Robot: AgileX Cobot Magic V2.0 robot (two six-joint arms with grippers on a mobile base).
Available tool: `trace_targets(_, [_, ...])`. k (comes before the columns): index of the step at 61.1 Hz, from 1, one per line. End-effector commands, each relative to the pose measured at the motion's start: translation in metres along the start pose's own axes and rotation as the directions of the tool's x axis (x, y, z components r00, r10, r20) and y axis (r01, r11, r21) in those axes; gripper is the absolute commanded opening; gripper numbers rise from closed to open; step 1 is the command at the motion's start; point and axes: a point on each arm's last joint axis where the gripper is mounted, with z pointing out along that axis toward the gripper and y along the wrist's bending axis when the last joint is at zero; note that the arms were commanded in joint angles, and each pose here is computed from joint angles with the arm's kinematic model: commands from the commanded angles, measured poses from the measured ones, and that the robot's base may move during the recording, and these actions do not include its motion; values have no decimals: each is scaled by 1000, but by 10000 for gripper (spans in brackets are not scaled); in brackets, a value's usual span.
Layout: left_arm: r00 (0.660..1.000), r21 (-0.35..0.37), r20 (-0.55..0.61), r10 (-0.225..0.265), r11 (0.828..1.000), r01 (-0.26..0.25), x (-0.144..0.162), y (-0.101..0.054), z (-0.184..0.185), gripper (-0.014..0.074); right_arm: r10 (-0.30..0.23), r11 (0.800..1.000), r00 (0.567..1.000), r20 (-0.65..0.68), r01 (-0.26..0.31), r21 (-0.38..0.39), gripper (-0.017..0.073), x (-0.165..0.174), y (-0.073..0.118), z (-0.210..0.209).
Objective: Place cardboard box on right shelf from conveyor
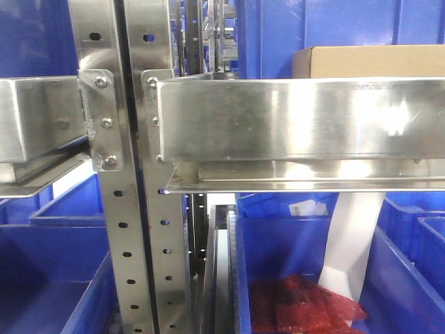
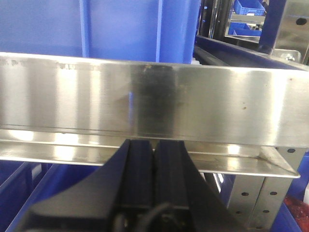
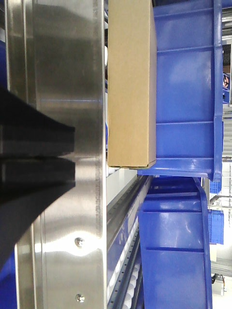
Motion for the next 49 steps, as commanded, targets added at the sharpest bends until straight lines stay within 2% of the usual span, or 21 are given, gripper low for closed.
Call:
trace_targets(1, [996,-3,90,-5,1000,6,-5,0,-1,-115,-15,1000,992,125,13,14,36,-12,-1,-2])
trace_targets(49, [996,-3,90,-5,1000,6,-5,0,-1,-116,-15,1000,992,125,13,14,58,-12,-1,-2])
